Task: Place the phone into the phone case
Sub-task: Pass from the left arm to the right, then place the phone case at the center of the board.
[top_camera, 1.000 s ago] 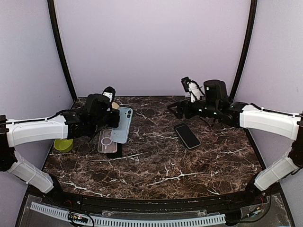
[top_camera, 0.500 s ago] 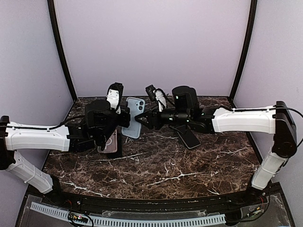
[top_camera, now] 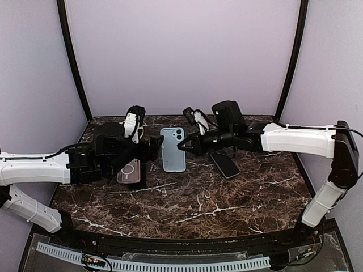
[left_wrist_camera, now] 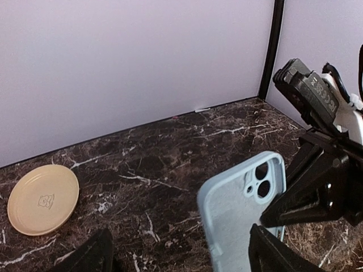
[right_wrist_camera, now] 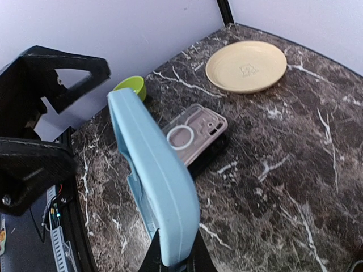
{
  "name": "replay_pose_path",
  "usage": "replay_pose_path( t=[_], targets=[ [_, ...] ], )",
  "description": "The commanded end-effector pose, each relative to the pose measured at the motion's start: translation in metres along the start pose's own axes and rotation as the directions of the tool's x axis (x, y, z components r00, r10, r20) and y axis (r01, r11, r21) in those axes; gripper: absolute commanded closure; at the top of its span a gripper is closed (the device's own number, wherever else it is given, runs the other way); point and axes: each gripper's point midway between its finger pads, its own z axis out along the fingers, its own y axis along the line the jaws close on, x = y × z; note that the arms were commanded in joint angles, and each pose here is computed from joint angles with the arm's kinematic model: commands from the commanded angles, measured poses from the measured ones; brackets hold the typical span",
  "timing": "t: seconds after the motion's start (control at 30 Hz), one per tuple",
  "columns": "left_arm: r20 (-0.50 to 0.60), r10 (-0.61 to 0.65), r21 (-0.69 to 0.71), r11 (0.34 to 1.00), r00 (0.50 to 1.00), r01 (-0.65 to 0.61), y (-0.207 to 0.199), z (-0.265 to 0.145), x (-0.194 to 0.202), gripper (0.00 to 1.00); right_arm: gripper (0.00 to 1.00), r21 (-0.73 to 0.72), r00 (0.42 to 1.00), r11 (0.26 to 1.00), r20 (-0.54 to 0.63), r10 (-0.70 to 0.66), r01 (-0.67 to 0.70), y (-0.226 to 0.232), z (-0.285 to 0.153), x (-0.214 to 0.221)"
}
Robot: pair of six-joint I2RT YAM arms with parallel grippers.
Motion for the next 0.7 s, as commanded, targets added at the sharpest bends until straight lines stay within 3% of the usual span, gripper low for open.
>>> replay_pose_path(
  t=[0.0, 0.2, 0.37, 0.57, 0.67],
  targets=[
    [-0.145, 0.033, -0.044, 0.998, 0.989, -0.04, 0.018, -0.014, 0.023, 0.14, 1.0, -0.052, 0.966, 0.988, -0.225, 0.127, -0.142, -0.005, -0.03, 0.054],
    [-0.287, -0.01, -0.058, 0.998, 0.958, -0.007, 0.042, -0.004, 0.047, 0.14, 1.0, -0.036, 0.891, 0.949, -0.355, 0.282, -0.314, -0.011, -0.02, 0.109],
    [-0.227, 0.034, -0.05, 0.998, 0.973, -0.047, 0.045, 0.012, 0.034, 0.17, 1.0, -0.029, 0.834, 0.918, -0.43, 0.345, -0.395, -0.018, 0.0, 0.141],
    [-0.189, 0.094, -0.051, 0.993, 0.977, -0.106, 0.052, 0.027, 0.027, 0.17, 0.9, 0.097, 0.779, 0.919, -0.501, 0.377, -0.382, -0.046, 0.01, 0.175],
    [-0.201, 0.095, -0.061, 0.992, 0.975, -0.11, 0.057, 0.031, 0.032, 0.16, 0.72, 0.214, 0.772, 0.909, -0.481, 0.416, -0.357, -0.067, 0.01, 0.179]
  ],
)
